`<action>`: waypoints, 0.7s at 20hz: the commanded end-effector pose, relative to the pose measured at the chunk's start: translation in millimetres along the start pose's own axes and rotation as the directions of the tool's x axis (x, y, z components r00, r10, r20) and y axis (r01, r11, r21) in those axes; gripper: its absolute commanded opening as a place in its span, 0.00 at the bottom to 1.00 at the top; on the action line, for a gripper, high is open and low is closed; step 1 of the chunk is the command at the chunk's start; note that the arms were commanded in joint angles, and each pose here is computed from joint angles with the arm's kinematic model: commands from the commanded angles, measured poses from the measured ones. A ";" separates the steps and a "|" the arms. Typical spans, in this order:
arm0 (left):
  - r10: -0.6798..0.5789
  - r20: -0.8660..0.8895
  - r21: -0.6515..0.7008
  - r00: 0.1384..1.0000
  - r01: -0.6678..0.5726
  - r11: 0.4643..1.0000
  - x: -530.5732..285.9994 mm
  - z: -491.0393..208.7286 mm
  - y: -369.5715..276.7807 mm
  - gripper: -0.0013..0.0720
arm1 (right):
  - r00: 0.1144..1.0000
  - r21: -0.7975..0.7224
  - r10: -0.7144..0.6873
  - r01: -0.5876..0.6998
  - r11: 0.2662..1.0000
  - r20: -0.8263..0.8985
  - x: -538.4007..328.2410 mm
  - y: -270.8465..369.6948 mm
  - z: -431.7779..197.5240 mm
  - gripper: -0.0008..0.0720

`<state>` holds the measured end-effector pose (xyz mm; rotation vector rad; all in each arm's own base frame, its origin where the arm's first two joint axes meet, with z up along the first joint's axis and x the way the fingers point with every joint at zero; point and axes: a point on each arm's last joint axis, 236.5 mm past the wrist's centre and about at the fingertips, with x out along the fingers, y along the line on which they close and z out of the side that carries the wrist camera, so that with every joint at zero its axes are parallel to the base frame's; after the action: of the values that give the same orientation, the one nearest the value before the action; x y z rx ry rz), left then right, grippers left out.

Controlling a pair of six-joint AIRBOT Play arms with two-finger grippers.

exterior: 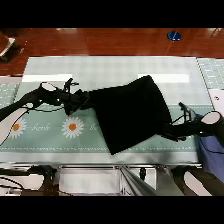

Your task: Fold the shirts.

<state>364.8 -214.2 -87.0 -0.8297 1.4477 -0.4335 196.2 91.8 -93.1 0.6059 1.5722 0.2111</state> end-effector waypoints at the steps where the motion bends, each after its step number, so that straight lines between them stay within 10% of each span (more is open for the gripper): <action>1: -0.019 -0.008 0.036 1.000 0.019 0.999 -2.3 4.5 -11.8 0.04 | 1.000 -0.007 -0.003 0.003 1.000 -0.022 18.5 16.2 -11.8 0.57; 8: -0.037 -0.039 0.068 0.999 0.040 0.997 -6.3 0.8 -22.4 0.04 | 0.991 0.069 0.121 -0.125 0.990 0.055 50.1 59.0 24.1 0.56; 11: -0.041 -0.059 0.069 0.997 0.045 0.997 -6.8 -4.0 -23.5 0.04 | 0.982 0.008 0.183 -0.184 0.983 0.051 57.6 82.1 35.9 0.05; 14: -0.060 -0.087 0.138 0.994 0.072 0.988 -20.0 -11.6 -30.0 0.04 | 0.973 -0.061 0.229 -0.226 0.972 0.043 38.6 93.8 45.8 0.04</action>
<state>365.4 -223.6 -61.1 -0.7867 1.4484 -0.5579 251.0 170.9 -103.4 0.7263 1.4761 0.3242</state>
